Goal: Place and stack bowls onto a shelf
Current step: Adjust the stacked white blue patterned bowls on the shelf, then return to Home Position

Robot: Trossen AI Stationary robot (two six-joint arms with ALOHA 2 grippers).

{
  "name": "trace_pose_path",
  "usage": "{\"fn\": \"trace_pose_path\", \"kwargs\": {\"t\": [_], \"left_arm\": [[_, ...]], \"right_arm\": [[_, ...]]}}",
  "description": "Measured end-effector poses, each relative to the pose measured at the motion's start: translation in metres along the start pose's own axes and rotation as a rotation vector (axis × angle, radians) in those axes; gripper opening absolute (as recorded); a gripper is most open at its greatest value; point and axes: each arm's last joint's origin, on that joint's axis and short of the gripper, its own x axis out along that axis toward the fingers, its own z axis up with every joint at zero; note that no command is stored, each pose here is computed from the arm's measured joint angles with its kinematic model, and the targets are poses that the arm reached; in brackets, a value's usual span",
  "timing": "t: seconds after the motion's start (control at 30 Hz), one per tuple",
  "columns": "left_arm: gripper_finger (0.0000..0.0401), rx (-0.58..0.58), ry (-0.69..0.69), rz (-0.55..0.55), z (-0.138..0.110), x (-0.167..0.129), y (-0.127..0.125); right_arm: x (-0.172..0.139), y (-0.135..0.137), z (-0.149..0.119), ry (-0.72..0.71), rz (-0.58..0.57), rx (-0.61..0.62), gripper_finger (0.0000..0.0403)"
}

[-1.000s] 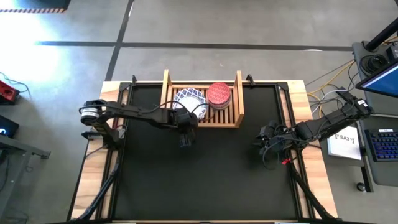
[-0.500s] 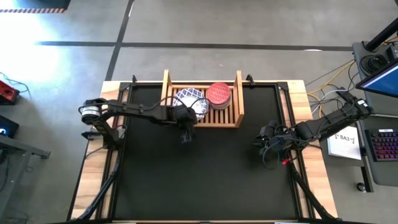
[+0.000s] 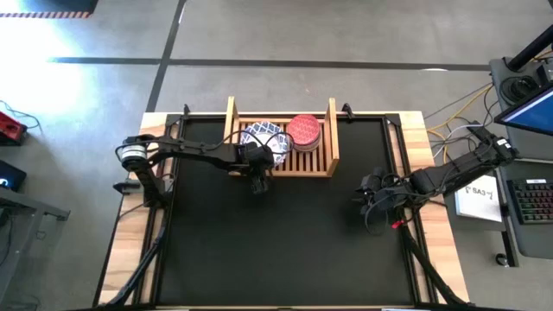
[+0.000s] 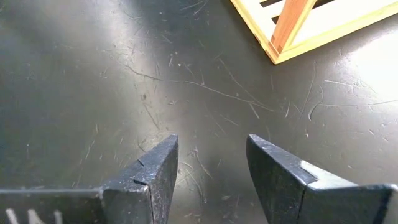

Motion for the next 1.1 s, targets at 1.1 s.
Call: {"fn": "trace_pose_path", "kwargs": {"t": [1.1], "left_arm": [[0.0000, 0.023, -0.263, -0.057, 0.033, -0.082, 0.003]], "right_arm": [[0.000, 0.000, 0.000, 0.000, 0.000, 0.000, 0.0178]]}}
